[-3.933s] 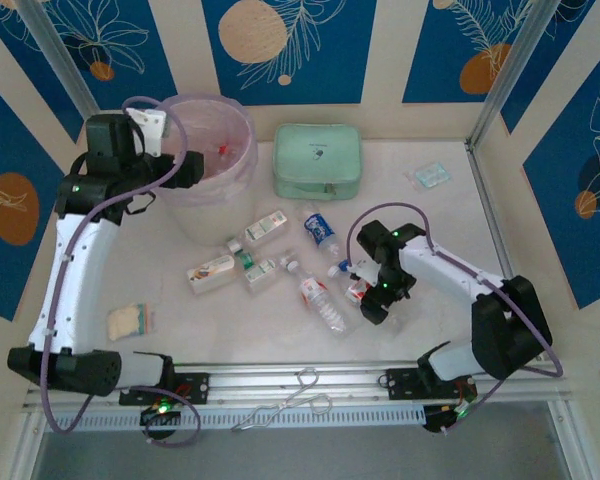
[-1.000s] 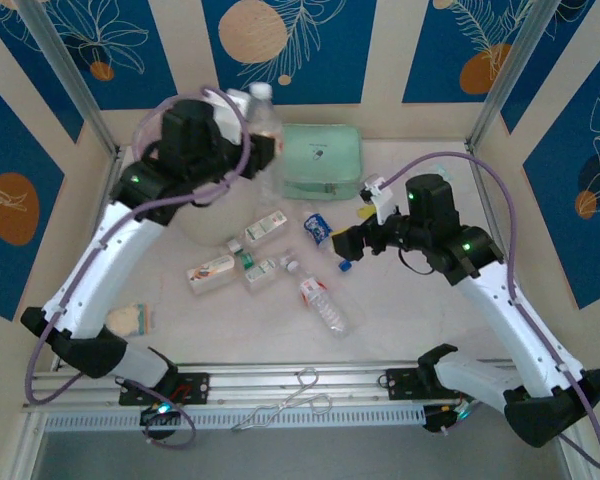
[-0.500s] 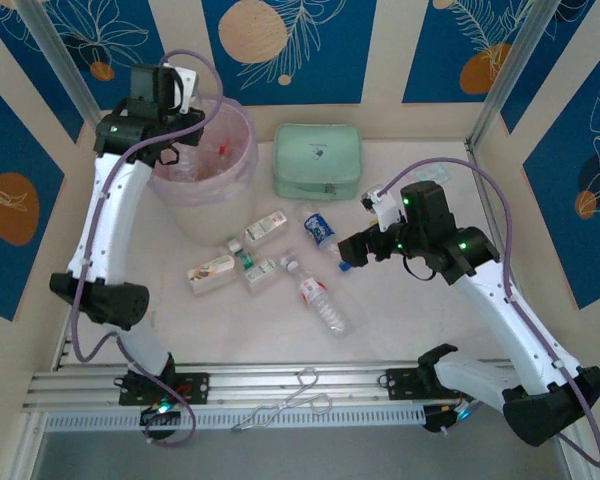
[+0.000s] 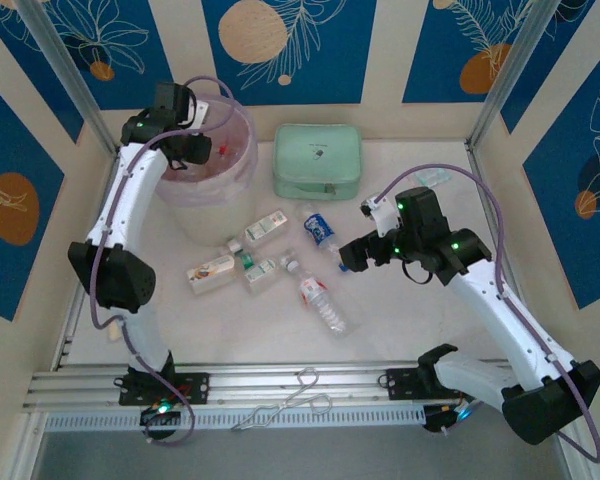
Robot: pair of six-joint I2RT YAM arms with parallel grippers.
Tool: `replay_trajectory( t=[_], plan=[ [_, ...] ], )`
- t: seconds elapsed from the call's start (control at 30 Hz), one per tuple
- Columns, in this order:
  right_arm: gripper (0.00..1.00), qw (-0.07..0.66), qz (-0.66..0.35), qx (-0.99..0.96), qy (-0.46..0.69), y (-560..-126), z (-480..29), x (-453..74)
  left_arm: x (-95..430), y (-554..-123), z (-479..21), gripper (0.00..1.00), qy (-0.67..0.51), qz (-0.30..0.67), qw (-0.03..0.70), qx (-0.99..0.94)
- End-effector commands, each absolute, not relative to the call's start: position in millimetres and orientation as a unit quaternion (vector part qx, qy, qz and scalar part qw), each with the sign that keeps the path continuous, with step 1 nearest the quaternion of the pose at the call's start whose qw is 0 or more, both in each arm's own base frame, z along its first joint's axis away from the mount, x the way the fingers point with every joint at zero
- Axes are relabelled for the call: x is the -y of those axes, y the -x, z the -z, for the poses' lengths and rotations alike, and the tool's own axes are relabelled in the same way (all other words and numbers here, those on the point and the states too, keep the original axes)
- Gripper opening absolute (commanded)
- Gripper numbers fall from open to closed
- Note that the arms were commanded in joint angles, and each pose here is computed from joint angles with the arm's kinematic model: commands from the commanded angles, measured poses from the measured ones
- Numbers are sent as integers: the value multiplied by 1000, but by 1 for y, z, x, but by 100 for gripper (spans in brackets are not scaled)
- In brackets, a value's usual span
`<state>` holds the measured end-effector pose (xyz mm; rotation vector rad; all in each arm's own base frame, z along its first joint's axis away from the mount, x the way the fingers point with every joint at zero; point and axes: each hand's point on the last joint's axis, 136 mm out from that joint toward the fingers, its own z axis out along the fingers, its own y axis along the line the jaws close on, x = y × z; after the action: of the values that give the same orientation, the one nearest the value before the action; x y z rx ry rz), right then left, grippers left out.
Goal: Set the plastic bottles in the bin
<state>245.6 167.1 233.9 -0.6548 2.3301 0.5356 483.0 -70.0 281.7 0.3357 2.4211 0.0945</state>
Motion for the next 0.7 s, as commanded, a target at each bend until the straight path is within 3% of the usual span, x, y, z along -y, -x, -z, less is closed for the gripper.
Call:
replay_trajectory(
  t=[0.0,0.5,0.67],
  plan=[
    [99,328,-196,-890,250,-251,-229,-165,66,-487,-247,0,-141,-7,301,-943],
    [99,319,-188,-899,233,-255,-217,-161,65,-500,-134,0,-128,44,238,-962],
    [99,319,-183,-903,221,-254,-213,-157,57,-500,-111,12,-117,43,224,-967]
  ],
)
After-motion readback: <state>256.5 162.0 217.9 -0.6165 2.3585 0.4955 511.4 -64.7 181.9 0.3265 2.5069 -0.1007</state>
